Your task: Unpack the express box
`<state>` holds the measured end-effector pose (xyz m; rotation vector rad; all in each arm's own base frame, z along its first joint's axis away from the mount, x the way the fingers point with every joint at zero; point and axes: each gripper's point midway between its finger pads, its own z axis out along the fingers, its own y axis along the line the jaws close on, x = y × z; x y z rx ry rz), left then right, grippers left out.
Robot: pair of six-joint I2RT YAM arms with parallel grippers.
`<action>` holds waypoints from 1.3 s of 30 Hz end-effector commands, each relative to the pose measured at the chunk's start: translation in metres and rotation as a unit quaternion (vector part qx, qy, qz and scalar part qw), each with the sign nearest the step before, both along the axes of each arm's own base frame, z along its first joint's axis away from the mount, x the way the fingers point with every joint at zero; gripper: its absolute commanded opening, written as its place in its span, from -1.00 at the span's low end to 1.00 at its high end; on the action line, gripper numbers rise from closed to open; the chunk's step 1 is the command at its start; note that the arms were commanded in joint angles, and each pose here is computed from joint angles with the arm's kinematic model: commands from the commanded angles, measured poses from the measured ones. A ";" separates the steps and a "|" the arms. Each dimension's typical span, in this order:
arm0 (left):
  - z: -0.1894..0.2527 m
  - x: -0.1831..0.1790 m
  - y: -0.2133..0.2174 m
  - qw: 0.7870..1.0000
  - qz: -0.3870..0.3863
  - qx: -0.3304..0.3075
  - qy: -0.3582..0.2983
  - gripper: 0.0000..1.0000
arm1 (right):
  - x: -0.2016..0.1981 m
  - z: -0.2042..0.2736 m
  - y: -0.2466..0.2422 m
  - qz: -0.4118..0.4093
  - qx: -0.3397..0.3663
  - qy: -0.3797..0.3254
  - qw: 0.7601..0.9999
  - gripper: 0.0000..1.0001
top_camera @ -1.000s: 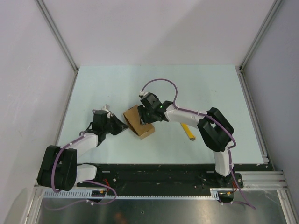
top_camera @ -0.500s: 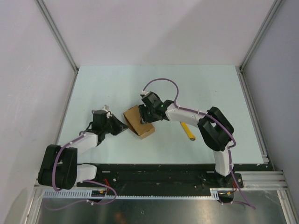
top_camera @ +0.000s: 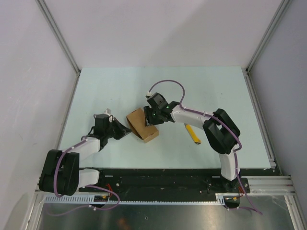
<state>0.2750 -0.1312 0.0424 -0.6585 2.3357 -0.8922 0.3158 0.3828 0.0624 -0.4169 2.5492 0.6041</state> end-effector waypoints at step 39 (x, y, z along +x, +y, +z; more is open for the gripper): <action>0.030 0.031 -0.113 0.947 -0.291 0.017 -0.138 -1.00 | -0.017 -0.024 -0.087 -0.077 -0.109 0.021 0.991 -0.02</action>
